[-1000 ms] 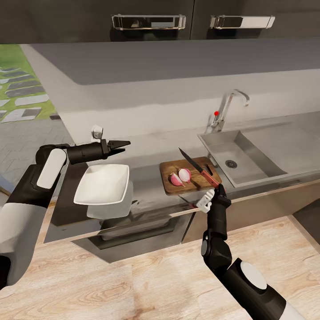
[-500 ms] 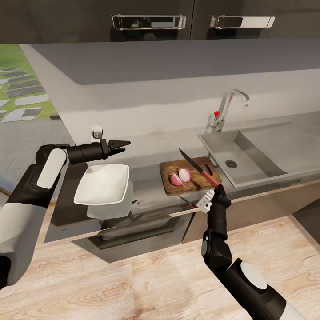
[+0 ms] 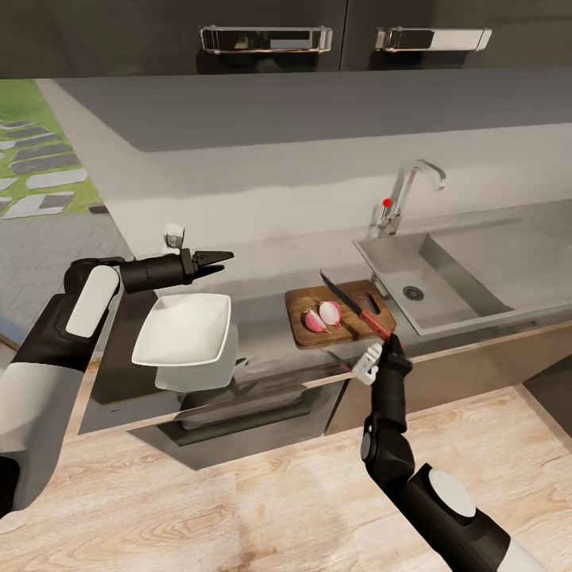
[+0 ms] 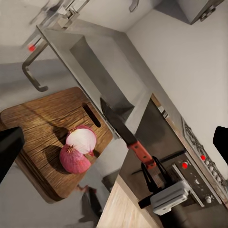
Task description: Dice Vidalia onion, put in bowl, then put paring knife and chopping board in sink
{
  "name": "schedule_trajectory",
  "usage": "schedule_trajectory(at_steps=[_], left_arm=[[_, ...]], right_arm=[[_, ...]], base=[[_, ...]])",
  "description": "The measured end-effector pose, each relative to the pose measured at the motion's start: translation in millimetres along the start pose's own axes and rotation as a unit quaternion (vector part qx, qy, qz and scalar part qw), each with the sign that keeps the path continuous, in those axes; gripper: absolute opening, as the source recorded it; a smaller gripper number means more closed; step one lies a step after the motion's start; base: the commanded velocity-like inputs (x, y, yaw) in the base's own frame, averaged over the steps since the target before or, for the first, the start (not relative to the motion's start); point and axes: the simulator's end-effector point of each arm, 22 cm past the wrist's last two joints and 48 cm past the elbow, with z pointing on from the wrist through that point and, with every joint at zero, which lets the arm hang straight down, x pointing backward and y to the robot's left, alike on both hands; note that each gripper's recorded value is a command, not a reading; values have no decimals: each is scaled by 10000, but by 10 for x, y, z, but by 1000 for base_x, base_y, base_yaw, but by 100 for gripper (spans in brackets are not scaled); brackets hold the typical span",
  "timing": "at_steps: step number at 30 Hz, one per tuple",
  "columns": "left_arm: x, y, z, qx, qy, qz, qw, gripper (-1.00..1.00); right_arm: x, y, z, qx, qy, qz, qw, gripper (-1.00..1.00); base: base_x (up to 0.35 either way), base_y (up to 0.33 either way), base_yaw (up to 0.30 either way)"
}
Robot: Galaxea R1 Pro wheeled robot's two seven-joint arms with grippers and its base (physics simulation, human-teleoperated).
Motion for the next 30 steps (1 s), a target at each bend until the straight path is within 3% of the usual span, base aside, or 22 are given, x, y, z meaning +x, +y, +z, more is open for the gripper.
schedule_trajectory(at_steps=[11, 30], left_arm=[[5, -6, 8, 7, 6, 2, 10000, 100], [1, -2, 2, 3, 0, 0, 10000, 100]], right_arm=[[-13, 157, -43, -125, -57, -174, 9998, -100], [-69, 205, -86, -167, -139, -217, 9995, -100]], base=[[0, 0, 0], [0, 0, 0]])
